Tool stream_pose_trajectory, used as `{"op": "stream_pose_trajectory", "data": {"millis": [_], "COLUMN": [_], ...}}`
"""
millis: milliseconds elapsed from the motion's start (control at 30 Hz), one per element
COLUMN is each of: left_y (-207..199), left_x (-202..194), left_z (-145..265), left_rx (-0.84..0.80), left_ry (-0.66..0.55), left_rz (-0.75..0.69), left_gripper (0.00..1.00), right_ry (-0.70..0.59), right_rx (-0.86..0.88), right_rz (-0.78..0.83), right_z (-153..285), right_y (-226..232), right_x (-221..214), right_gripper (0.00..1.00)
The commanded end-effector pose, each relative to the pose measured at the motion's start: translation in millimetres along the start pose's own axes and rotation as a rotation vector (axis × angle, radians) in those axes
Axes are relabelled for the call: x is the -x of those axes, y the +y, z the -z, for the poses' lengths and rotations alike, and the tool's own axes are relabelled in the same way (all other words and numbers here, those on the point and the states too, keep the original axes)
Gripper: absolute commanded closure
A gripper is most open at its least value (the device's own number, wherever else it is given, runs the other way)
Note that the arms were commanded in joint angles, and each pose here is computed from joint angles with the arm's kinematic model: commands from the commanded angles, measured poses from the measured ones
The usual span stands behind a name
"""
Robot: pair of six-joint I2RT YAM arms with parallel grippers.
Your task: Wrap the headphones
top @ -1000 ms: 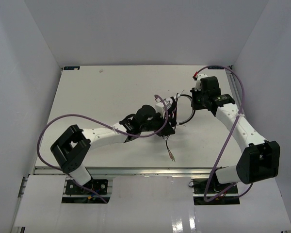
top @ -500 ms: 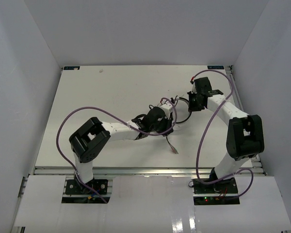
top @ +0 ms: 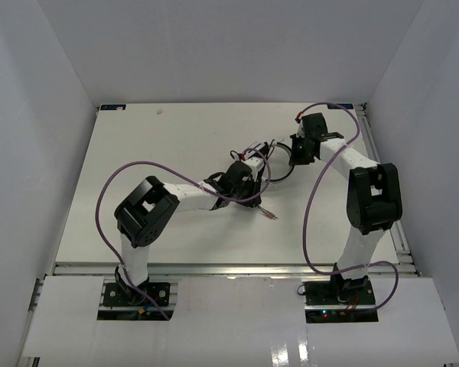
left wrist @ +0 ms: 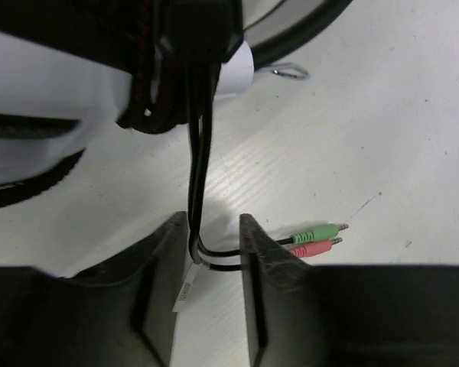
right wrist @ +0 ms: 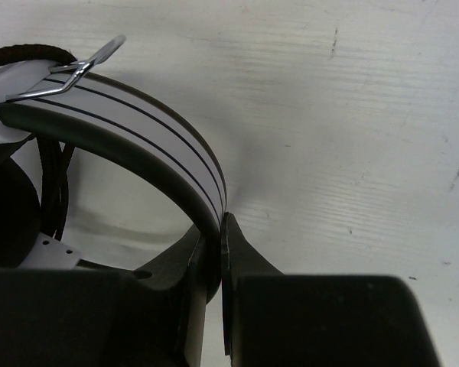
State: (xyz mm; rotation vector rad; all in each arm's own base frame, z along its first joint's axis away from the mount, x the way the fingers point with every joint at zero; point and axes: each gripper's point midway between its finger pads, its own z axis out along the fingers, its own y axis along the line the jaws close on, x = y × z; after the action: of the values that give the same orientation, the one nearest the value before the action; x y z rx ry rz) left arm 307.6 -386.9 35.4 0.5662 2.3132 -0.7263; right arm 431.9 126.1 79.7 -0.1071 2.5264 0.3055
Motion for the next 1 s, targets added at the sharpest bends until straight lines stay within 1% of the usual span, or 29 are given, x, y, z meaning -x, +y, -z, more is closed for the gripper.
{"op": "stream_pose_trajectory", "data": {"millis": [0, 67, 133, 200, 233, 267, 300, 333, 367, 433, 500, 533, 600, 667, 733, 800, 867, 900, 933, 967], "left_y": [-5.8, -6.3, -10.2, -15.1, -17.0, -24.4, -26.3, -29.8, -33.3, -38.6, -40.8, -43.2, -44.9, -38.1, -37.0, -28.8, -22.8, -22.0, -24.2, -19.7], "left_x": [24.0, 26.0, 28.6, 30.6, 32.0, 39.6, 38.2, 42.9, 48.6, 59.9, 68.3, 79.5, 90.6, 87.4, 85.9, 64.6, 44.4, 38.7, 36.5, 27.5], "left_z": [17.6, 27.0, 38.2, 48.4, 54.1, 66.3, 72.7, 84.5, 96.4, 119.1, 147.6, 167.2, 195.5, 211.7, 239.0, 240.9, 251.6, 255.8, 267.1, 261.1], "left_rx": [-0.019, -0.028, -0.045, -0.061, -0.07, -0.096, -0.104, -0.116, -0.127, -0.137, -0.127, -0.122, -0.113, -0.089, -0.094, -0.091, -0.103, -0.111, -0.129, -0.12], "left_ry": [-0.043, -0.052, -0.061, -0.069, -0.074, -0.096, -0.099, -0.122, -0.148, -0.199, -0.233, -0.281, -0.342, -0.368, -0.432, -0.421, -0.437, -0.444, -0.474, -0.45], "left_rz": [-0.02, -0.021, -0.028, -0.031, -0.032, -0.036, -0.037, -0.038, -0.042, -0.057, -0.074, -0.085, -0.11, -0.138, -0.165, -0.195, -0.205, -0.213, -0.223, -0.226], "left_gripper": [0.52, 0.47, 0.41, 0.38, 0.36, 0.34, 0.29, 0.26, 0.24, 0.21, 0.16, 0.13, 0.07, 0.02, 0.02, 0.02, 0.02, 0.02, 0.02, 0.02], "right_ry": [-0.075, -0.067, -0.06, -0.052, -0.05, -0.047, -0.046, -0.046, -0.049, -0.058, -0.076, -0.094, -0.127, -0.187, -0.197, -0.246, -0.243, -0.295, -0.273, -0.299], "right_rx": [0.114, 0.13, 0.14, 0.142, 0.146, 0.147, 0.153, 0.152, 0.149, 0.137, 0.13, 0.128, 0.127, 0.143, 0.167, 0.206, 0.192, 0.152, 0.125, 0.107], "right_rz": [-0.004, 0.006, 0.014, 0.018, 0.022, 0.023, 0.027, 0.03, 0.034, 0.043, 0.051, 0.054, 0.08, 0.131, 0.227, 0.307, 0.357, 0.361, 0.352, 0.354], "right_z": [-5.9, -10.8, -15.5, -19.9, -20.8, -21.9, -21.7, -20.9, -19.8, -16.2, -5.6, 4.5, 22.9, 52.7, 70.6, 101.8, 112.5, 131.1, 130.7, 142.6], "right_y": [21.2, 23.3, 24.3, 24.0, 24.9, 24.9, 25.3, 25.1, 24.4, 22.0, 20.0, 19.7, 18.7, 23.7, 25.3, 33.2, 27.5, 22.9, 15.7, 14.3], "right_x": [34.3, 34.4, 34.5, 33.1, 32.6, 31.7, 31.6, 31.4, 31.5, 32.2, 34.1, 35.9, 37.7, 44.1, 28.0, 22.3, -3.0, -2.7, -18.4, -16.3], "right_gripper": [0.92, 0.91, 0.83, 0.73, 0.72, 0.64, 0.6, 0.49, 0.41, 0.31, 0.18, 0.11, 0.02, 0.04, 0.1, 0.1, 0.1, 0.1, 0.1, 0.1]}}
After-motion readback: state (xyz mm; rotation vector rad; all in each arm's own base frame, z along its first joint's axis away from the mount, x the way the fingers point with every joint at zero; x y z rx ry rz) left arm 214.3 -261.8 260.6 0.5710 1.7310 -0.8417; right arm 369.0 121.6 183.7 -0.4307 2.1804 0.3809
